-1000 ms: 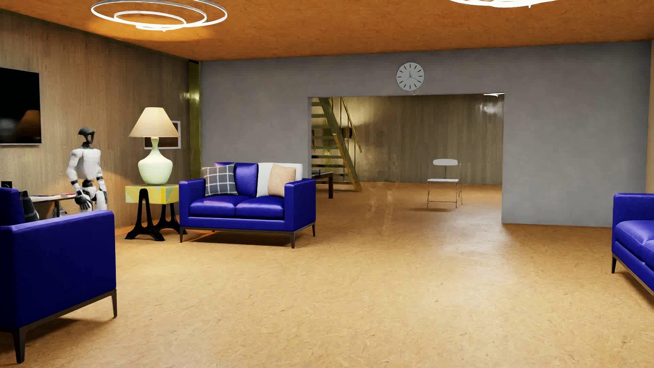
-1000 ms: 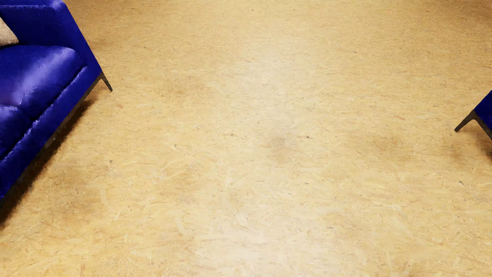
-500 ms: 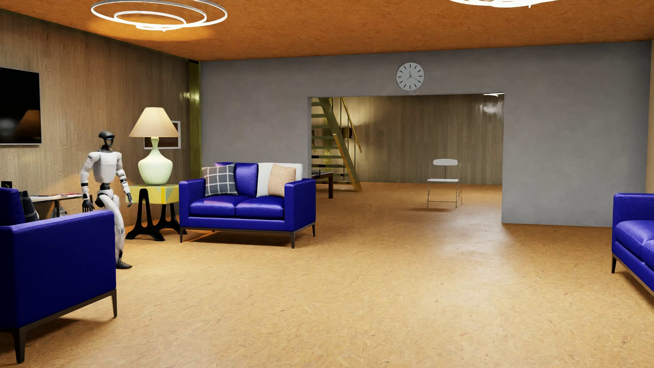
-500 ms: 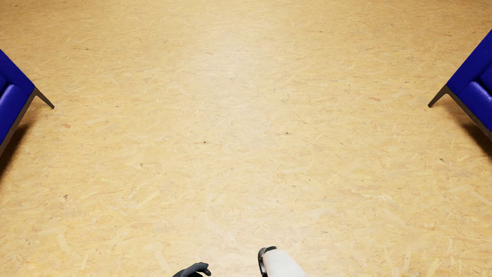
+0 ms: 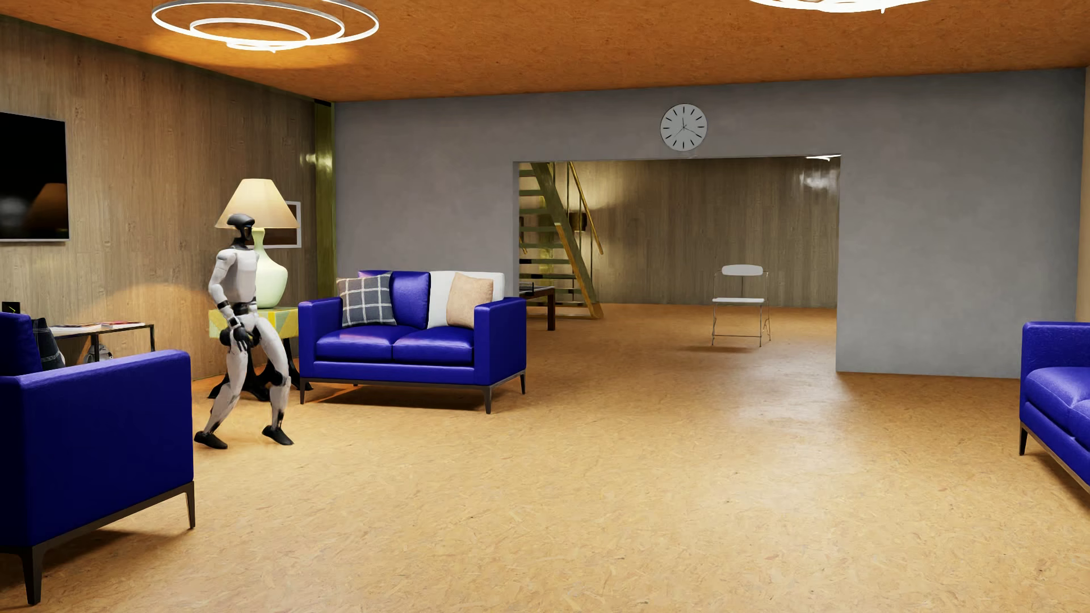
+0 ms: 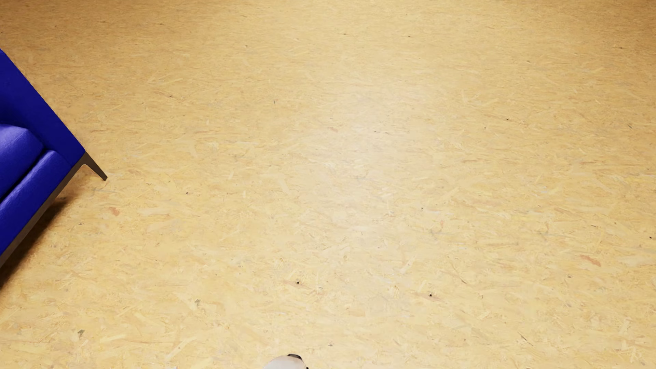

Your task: Move towards white chair

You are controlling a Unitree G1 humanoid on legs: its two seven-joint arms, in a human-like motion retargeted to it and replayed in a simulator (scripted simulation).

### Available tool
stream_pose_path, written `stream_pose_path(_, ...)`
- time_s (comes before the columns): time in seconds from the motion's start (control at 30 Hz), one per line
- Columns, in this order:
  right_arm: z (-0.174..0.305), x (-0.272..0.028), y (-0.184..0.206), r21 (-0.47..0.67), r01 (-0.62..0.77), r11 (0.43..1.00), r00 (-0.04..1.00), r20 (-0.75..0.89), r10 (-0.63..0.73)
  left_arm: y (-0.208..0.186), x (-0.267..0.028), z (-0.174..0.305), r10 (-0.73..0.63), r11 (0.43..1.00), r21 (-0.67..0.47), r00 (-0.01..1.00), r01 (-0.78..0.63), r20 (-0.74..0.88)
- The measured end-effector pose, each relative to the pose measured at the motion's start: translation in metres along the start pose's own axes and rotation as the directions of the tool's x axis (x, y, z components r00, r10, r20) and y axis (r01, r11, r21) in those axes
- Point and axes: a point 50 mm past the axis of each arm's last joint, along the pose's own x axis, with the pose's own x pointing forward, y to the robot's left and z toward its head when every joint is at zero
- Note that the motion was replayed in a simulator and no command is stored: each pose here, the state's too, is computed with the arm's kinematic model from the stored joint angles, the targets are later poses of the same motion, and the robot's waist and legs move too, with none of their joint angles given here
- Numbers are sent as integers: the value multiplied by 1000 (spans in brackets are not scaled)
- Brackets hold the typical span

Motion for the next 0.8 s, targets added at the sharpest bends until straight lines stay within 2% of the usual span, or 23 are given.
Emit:
stream_pose_path(0.07, 17, 4, -14, -17, 32, 999, 998, 50, -31, -8, -2, -12, -19, 1000, -4, 999, 19, -43)
stream_pose_path(0.13, 15, 6, -19, 13, 53, 999, 998, 33, -53, -17, -3, -18, -47, 999, 16, 997, 48, -65)
stream_pose_path(0.23, -23, -1, 10, 71, 5, 997, 995, -102, 2, -19, -4, -24, -59, 998, 34, 994, 62, -92)
stream_pose_path(0.27, -35, -6, 20, 74, -19, 997, 990, -140, 30, -17, -3, -22, -45, 999, 5, 995, 46, -89)
stream_pose_path(0.37, -61, -19, 40, 32, -94, 995, 970, -223, 99, 4, 4, 9, -4, 999, 41, 1000, 3, 16)
stream_pose_path(0.4, -73, -25, 41, 51, -86, 995, 961, -261, 96, 14, 7, 24, 21, 999, 47, 998, -23, 57)
stream_pose_path(0.43, -82, -32, 46, 47, -101, 994, 952, -284, 110, 24, 7, 38, 28, 995, 96, 994, -38, 107)
stream_pose_path(0.57, -108, -47, 45, 36, -108, 993, 920, -375, 114, 85, 2, 90, 193, 978, 30, 946, -208, 260)
stream_pose_path(0.63, -112, -49, 44, 24, -115, 993, 914, -390, 116, 105, -4, 103, 249, 965, -2, 920, -261, 304)
stream_pose_path(0.67, -113, -49, 44, 10, -126, 992, 910, -398, 120, 110, -8, 102, 279, 960, -52, 908, -276, 312)
stream_pose_path(0.73, -121, -53, 45, 9, -129, 992, 892, -435, 120, 90, 0, 84, 254, 966, -115, 934, -232, 250)
stream_pose_path(0.8, -111, -45, 40, 39, -91, 995, 911, -402, 99, 66, 5, 69, 190, 980, -97, 961, -174, 200)
